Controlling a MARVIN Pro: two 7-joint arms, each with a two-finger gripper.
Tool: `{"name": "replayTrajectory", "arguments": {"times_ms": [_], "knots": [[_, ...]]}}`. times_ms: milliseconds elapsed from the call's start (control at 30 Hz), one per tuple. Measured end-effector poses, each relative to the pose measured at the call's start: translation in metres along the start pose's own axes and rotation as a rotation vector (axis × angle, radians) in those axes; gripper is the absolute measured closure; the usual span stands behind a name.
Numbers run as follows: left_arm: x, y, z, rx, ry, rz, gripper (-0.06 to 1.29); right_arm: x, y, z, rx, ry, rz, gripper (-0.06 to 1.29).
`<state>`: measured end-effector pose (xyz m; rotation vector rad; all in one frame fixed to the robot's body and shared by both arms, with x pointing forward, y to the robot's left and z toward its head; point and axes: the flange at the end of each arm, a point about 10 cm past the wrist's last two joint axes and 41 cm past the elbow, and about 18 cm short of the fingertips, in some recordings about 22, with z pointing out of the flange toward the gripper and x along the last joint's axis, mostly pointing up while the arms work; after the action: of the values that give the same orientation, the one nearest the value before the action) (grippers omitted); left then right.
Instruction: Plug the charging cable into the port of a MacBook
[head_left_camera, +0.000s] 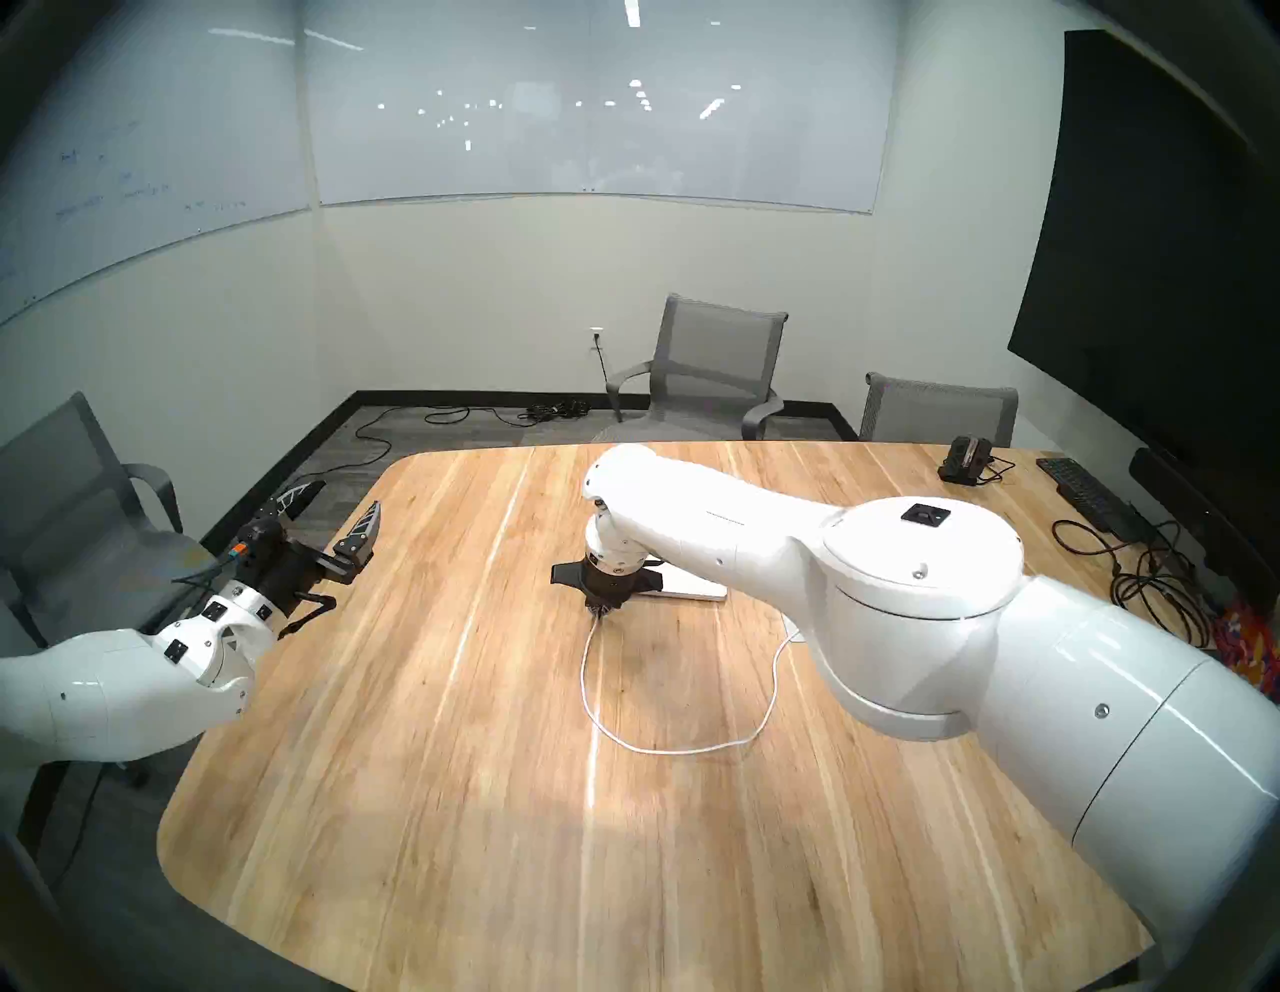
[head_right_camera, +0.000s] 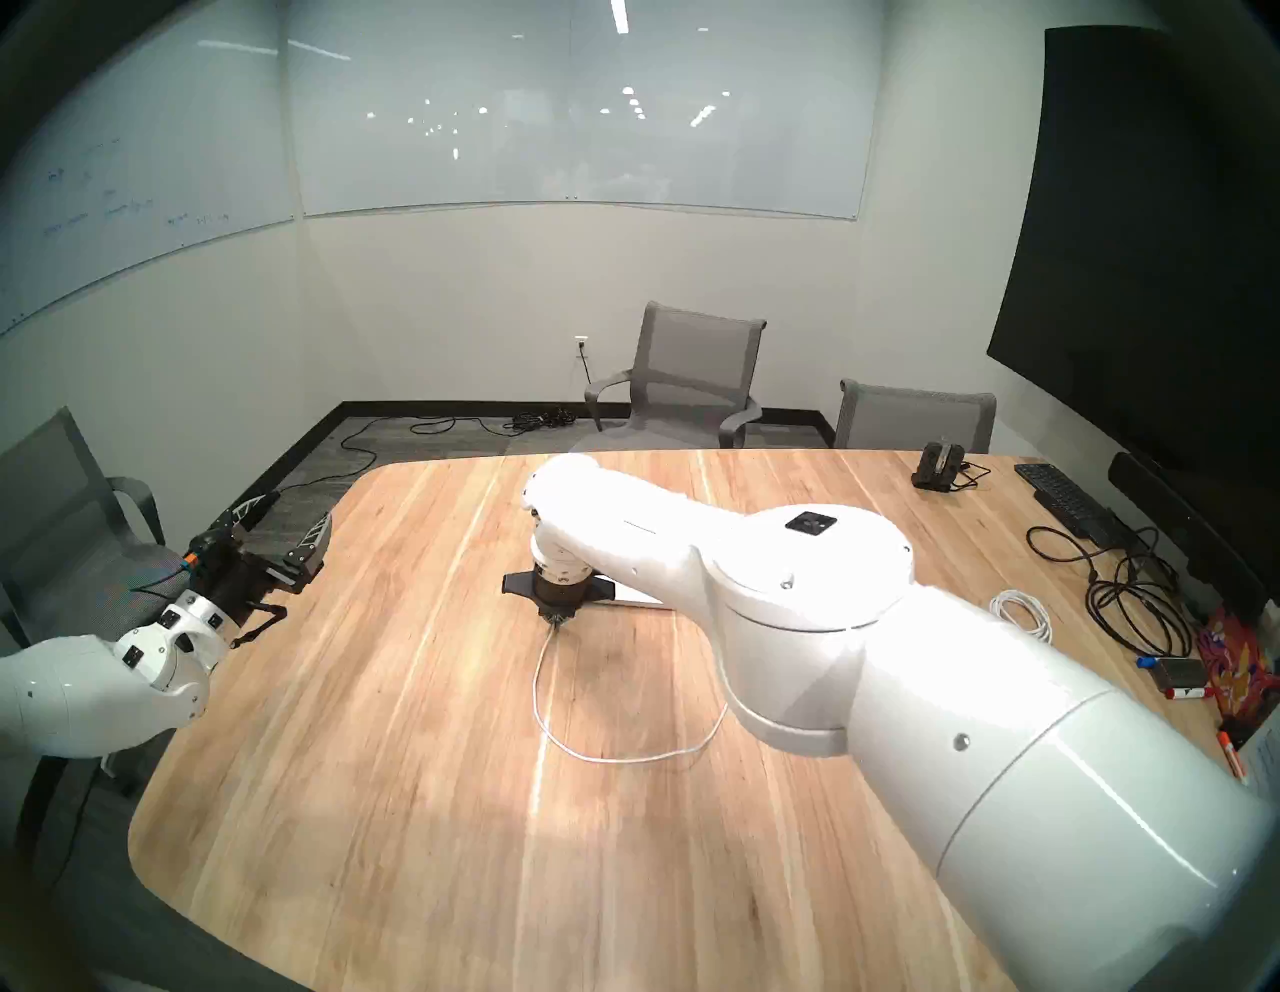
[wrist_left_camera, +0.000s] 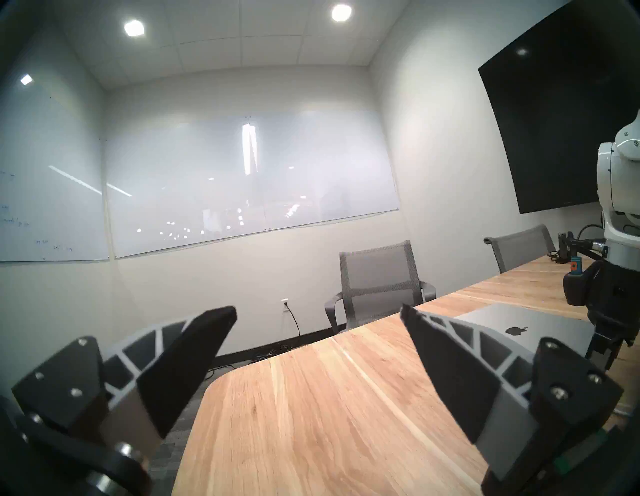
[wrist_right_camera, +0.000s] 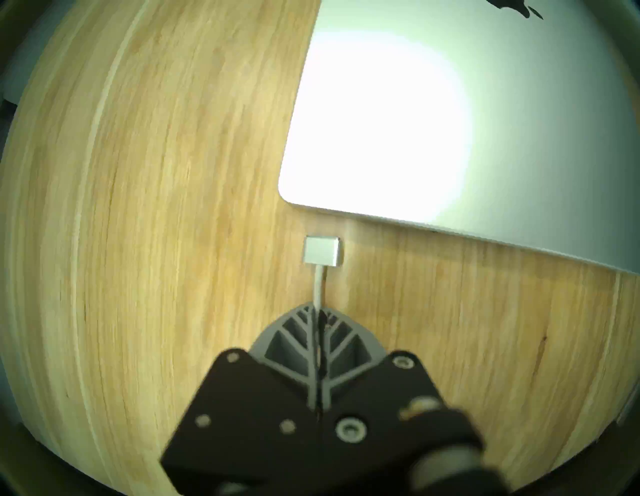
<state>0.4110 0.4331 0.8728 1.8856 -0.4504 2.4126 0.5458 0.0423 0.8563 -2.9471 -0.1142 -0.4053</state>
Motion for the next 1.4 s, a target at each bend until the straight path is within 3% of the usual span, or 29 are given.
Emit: {"name": "replayTrajectory", "arguments": {"times_ms": [433,1400], "knots": [[0.0000,0.0000,0.0000,0.000,0.000,0.000,-0.03,0.0020,-0.0017,-0.0074,0.000,0.012,0.003,1.25],[0.0000,0.0000,0.0000,0.000,0.000,0.000,-0.03,0.0061,0.0058,-0.0018,-0.006,0.027,0.019,1.25]]}}
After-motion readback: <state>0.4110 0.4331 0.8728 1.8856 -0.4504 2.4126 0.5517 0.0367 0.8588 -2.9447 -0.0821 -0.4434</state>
